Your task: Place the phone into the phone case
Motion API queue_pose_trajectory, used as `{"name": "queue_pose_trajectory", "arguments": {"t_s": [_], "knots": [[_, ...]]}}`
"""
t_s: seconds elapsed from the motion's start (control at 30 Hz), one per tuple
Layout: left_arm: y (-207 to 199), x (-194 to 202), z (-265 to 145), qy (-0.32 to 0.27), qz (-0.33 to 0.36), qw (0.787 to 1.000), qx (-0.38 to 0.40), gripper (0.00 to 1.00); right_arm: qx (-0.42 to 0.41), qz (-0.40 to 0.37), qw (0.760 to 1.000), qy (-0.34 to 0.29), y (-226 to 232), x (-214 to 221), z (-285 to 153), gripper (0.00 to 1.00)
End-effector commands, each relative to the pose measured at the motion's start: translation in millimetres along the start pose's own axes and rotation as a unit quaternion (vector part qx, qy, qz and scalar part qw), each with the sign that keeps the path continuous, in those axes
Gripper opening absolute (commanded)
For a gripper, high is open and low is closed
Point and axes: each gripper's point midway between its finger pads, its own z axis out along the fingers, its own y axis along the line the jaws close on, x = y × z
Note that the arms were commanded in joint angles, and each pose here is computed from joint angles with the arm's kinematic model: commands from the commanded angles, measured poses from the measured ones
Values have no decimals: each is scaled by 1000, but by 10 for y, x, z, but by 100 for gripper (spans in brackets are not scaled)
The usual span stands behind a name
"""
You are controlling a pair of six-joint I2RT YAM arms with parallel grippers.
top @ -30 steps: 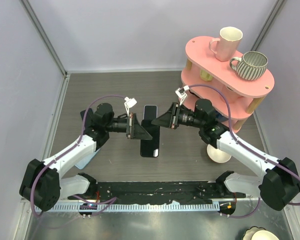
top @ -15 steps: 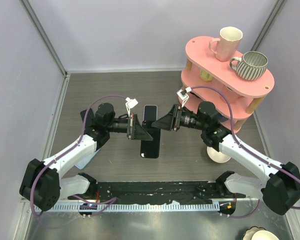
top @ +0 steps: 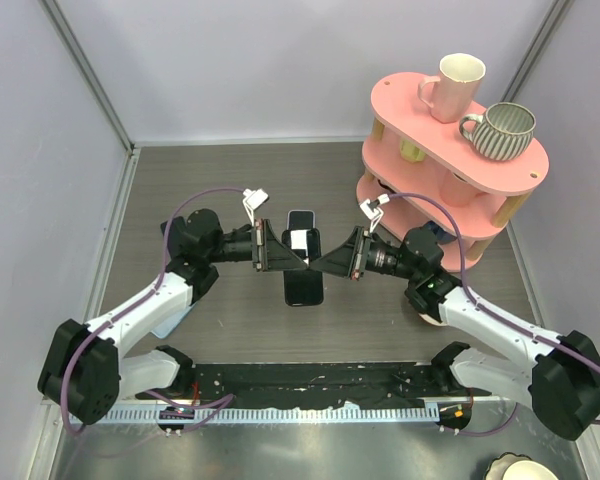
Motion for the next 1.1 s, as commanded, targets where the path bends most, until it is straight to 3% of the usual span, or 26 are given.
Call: {"name": "queue_pose_trajectory", "arguments": {"t_s": [0.0, 0.03, 0.07, 0.2, 0.23, 0.27, 0.37, 0.47, 0.53, 0.57, 0.67, 0.77, 0.87, 0.9, 0.97, 1.07], "knots": [[-137, -126, 4, -27, 24, 999, 24, 0, -56, -26, 998, -8, 270, -37, 26, 22], [-119, -109, 2, -26, 22, 999, 23, 0, -55, -27, 998, -10, 268, -37, 26, 11], [-128, -106, -3, -26, 24, 999, 24, 0, -50, -28, 998, -14, 249, -48, 27, 6], [-102, -77, -9, -22, 32, 999, 21, 1, -24, -72, 997, -14, 222, -75, 9, 1], [-66, -66, -8, -19, 27, 999, 13, 8, -17, -81, 997, -11, 218, -77, 1, 1], [-52, -67, -8, -19, 28, 999, 8, 23, -4, -80, 997, -2, 174, -40, -12, 1], [-34, -83, -12, -24, 41, 999, 1, 43, -11, -120, 993, 0, 234, -25, -67, 1], [-70, -82, -12, -19, 49, 999, 8, 48, -15, -137, 990, -9, 246, -12, -121, 1], [-100, -81, -12, -15, 54, 998, 13, 44, -19, -139, 990, -13, 265, -3, -138, 1], [-91, -81, -7, -14, 53, 998, 14, 27, -25, -139, 990, -18, 296, -17, -141, 1], [-127, -77, -8, -12, 55, 998, 23, 0, -25, -134, 991, -13, 287, -8, -128, 1], [-178, -59, -23, -7, 64, 997, 30, 0, -12, -127, 992, -15, 255, -44, -105, 20], [-215, -12, -39, 8, 69, 997, 38, 0, -16, -126, 992, -27, 343, -149, -73, 31], [-221, -3, -44, 11, 72, 997, 37, 0, -15, -118, 992, -31, 364, -183, -57, 45], [-232, 21, -52, 19, 74, 996, 39, 0, -15, -119, 991, -52, 454, -318, -29, 52], [-214, 40, -55, 25, 69, 997, 35, 0, -9, -117, 990, -74, 538, -485, 4, 53]]}}
